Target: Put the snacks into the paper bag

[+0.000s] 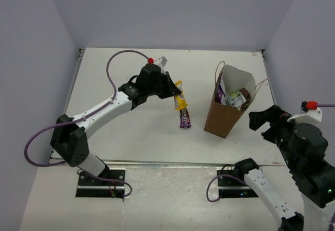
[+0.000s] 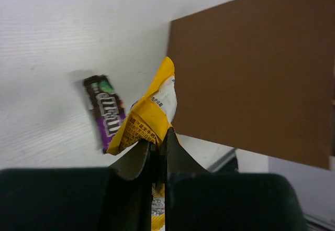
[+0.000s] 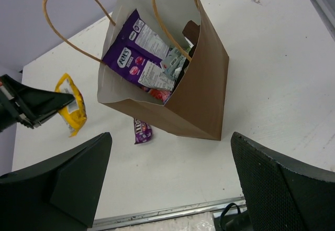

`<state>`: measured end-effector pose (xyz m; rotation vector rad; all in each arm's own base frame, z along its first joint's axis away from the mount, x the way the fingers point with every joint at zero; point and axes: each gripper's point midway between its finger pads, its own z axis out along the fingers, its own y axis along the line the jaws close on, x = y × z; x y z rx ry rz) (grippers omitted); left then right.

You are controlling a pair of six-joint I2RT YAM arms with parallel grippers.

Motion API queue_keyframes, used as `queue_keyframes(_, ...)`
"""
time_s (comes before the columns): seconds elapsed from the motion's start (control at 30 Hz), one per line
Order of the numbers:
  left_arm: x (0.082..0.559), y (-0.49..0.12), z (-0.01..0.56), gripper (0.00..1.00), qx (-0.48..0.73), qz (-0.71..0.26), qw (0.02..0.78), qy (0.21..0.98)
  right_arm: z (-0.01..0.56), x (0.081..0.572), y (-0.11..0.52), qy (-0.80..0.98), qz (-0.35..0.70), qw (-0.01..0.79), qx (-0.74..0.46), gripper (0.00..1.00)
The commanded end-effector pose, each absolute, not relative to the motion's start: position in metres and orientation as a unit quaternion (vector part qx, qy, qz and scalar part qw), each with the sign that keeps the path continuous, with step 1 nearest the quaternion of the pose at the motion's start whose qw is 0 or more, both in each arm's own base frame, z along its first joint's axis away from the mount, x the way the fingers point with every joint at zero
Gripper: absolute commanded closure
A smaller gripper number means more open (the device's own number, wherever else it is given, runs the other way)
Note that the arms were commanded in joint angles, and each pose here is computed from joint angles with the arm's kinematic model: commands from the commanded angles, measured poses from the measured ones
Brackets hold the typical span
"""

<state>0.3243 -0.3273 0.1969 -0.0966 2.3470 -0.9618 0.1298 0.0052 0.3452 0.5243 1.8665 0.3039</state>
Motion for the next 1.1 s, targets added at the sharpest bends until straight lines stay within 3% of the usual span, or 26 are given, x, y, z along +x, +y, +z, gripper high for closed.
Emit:
queue_keyframes(0.0,0.296,-0.372,0.278,1.0,0.051,-0.485,0.335,0.807,0.344,0.137,0.011,0.792,0.137,0.55,0.227,0.01)
queue_keyframes(0.27,0.271,-0.444,0.412,1.0,0.125,-0.575,0.394,0.706,0.348,0.139,0.013,0.79,0.143,0.552,0.227,0.01)
queue_keyframes(0.37,0.279,-0.472,0.422,1.0,0.143,-0.586,0.397,0.692,0.35,0.138,0.012,0.788,0.144,0.554,0.227,0.01)
queue_keyframes(0.4,0.284,-0.485,0.434,0.94,0.149,-0.596,0.401,0.68,0.351,0.137,0.012,0.787,0.145,0.555,0.227,0.01)
queue_keyframes(0.43,0.287,-0.49,0.44,0.86,0.151,-0.6,0.403,0.674,0.351,0.137,0.011,0.787,0.145,0.556,0.228,0.01)
queue_keyframes(0.47,0.291,-0.494,0.438,0.48,0.147,-0.597,0.401,0.679,0.353,0.136,0.011,0.785,0.146,0.558,0.227,0.01)
queue_keyframes(0.53,0.306,-0.502,0.443,0.2,0.136,-0.591,0.415,0.679,0.354,0.135,0.01,0.784,0.145,0.559,0.228,0.01)
queue_keyframes(0.57,0.311,-0.504,0.44,0.0,0.134,-0.584,0.416,0.684,0.354,0.134,0.009,0.784,0.144,0.559,0.229,0.01)
queue_keyframes(0.87,0.313,-0.468,0.395,0.0,0.115,-0.533,0.426,0.722,0.352,0.132,0.003,0.783,0.13,0.563,0.232,0.01)
queue_keyframes(0.9,0.304,-0.446,0.421,0.0,0.107,-0.535,0.457,0.702,0.352,0.132,0.003,0.783,0.13,0.562,0.232,0.01)
queue_keyframes(0.97,0.296,-0.427,0.408,0.0,0.096,-0.533,0.482,0.689,0.35,0.133,0.004,0.784,0.129,0.561,0.232,0.01)
queue_keyframes(1.0,0.284,-0.4,0.439,0.0,0.084,-0.54,0.517,0.659,0.35,0.133,0.004,0.785,0.129,0.559,0.231,0.01)
queue_keyframes(1.07,0.275,-0.377,0.447,0.0,0.072,-0.537,0.544,0.641,0.347,0.134,0.005,0.787,0.129,0.557,0.231,0.01)
